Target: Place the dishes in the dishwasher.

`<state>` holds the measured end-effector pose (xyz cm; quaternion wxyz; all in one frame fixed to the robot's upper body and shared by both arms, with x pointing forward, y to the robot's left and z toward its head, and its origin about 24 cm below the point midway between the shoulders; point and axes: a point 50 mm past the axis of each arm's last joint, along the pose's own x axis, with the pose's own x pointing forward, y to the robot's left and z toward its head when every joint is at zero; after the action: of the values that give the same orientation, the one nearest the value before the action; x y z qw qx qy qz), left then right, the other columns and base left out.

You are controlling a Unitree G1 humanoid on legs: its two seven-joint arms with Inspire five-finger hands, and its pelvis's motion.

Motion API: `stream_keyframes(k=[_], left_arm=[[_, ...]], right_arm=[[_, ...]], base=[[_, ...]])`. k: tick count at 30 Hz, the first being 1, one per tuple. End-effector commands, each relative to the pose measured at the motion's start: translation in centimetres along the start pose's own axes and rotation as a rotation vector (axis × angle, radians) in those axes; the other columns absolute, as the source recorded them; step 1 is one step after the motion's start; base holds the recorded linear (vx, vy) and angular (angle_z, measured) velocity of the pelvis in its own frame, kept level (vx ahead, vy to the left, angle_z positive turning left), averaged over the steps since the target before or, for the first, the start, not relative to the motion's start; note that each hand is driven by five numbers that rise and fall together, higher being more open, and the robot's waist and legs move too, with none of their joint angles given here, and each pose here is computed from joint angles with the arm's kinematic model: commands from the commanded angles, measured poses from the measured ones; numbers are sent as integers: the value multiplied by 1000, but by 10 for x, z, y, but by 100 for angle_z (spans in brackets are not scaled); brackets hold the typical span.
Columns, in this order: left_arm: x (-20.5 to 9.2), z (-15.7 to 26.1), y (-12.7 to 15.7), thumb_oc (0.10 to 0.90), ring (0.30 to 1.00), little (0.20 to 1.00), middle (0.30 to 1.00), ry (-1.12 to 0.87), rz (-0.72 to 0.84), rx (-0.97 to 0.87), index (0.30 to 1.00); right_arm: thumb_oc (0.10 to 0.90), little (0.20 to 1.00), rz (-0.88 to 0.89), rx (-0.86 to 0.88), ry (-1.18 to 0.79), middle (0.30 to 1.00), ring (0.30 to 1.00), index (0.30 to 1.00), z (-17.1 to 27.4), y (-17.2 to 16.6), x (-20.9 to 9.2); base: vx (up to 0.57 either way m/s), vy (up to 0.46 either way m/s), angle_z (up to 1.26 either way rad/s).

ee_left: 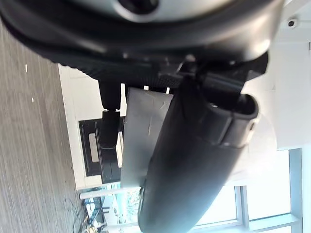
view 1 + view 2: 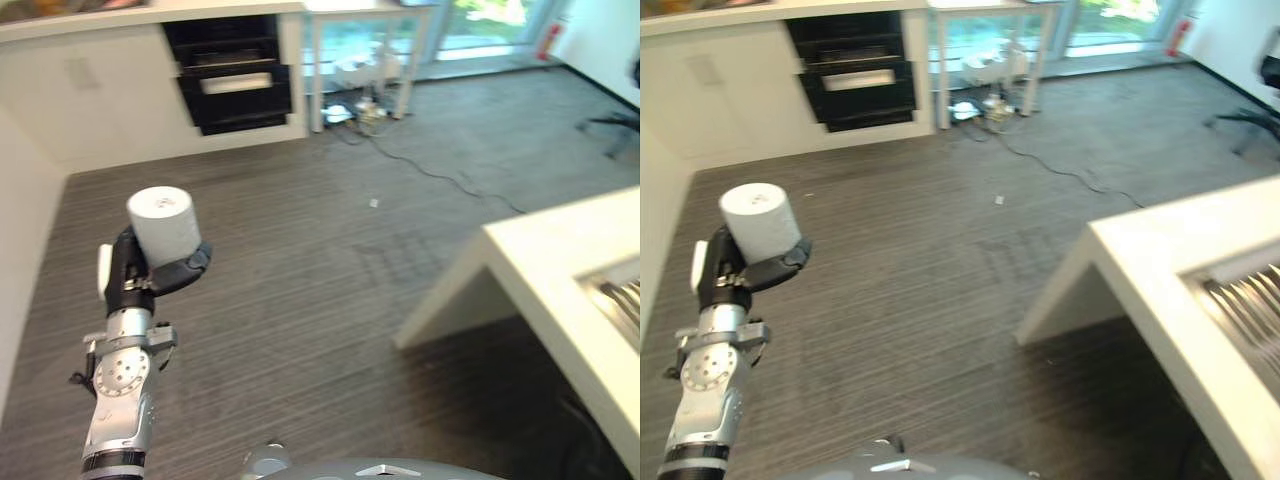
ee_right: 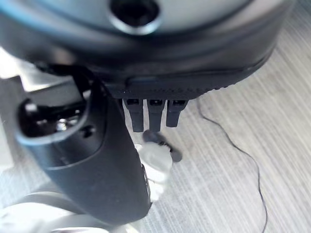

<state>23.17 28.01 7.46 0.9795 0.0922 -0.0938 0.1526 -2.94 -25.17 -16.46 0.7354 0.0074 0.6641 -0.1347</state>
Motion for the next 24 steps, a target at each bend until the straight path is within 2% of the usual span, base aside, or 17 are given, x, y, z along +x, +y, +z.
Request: stream_keyframes(k=[1,5,8,11,17,18,24], left_arm=[[26,82,-24,400,300,300,300,-433,-139,-3,300],[30,93,-64,400,300,300,300,-481,-294,-40,300],[28,92,-69,400,300,300,300,-476,-317,-57,300],[24,86,-69,400,300,300,300,-443,-334,-69,300],[20,75,-69,400,300,300,300,-391,-339,-62,300],[19,74,-80,400,300,300,300,-379,-381,-79,300],[14,69,-84,400,300,300,300,-360,-383,-105,300]], right_arm=[[800,900,137,106,-220,900,900,900,72,41,5],[800,900,130,127,-241,900,900,900,82,38,4],[800,900,130,106,-234,900,900,900,81,39,5],[800,900,124,79,-243,900,900,900,88,39,5],[800,900,145,9,-309,900,900,900,108,48,2],[800,900,95,14,-342,900,900,900,133,49,0],[800,900,54,-77,-264,900,900,900,111,45,4]], base=[[317,292,250],[176,93,155],[112,-62,217],[156,-129,97],[107,-114,27],[81,-78,-7],[44,-26,13]])
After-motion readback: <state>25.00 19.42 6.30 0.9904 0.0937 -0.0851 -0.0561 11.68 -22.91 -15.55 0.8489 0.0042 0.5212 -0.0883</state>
